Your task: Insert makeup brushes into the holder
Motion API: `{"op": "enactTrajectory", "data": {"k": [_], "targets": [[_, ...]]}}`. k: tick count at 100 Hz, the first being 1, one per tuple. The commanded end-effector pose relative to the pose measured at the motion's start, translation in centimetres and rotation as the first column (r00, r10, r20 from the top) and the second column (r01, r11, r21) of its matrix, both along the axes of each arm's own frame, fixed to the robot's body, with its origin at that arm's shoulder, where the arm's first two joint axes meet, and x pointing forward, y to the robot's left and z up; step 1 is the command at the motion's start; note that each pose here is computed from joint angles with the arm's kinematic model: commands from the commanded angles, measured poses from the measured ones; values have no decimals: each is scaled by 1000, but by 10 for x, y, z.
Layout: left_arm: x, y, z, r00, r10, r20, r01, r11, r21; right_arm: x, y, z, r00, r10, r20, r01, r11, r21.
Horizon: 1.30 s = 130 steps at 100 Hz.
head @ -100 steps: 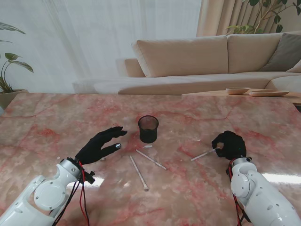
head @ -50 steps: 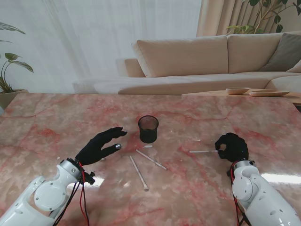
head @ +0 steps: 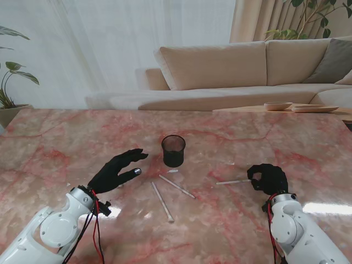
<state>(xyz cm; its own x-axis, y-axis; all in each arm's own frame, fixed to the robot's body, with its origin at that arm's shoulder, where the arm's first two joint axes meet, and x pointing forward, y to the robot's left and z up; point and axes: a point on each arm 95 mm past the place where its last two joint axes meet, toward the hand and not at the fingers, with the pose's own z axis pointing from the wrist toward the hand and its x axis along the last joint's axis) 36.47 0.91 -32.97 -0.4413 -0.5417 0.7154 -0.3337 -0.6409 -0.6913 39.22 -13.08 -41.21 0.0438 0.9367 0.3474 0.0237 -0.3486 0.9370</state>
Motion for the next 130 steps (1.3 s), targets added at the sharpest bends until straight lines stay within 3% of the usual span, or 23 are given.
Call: {"op": "enactTrajectory", "data": {"k": [1,61,98,130], "targets": [[-2,0,-4,1000,3,-8,-3,1000,-2,0,4,2,1000,7,-2,-7,1000,17],[0,3,-5,1000,5,-3,-5,1000,-3,3,9,17,1000,5,22,-6,997,73],[3,2,-2,1000,-8,5,8,1000,7,0,19,35,999,10,37,-16,987,160],[13,-4,19,997,-65,43,63,997,49,-5,32,57,997,23,70,-36,980,198]]}}
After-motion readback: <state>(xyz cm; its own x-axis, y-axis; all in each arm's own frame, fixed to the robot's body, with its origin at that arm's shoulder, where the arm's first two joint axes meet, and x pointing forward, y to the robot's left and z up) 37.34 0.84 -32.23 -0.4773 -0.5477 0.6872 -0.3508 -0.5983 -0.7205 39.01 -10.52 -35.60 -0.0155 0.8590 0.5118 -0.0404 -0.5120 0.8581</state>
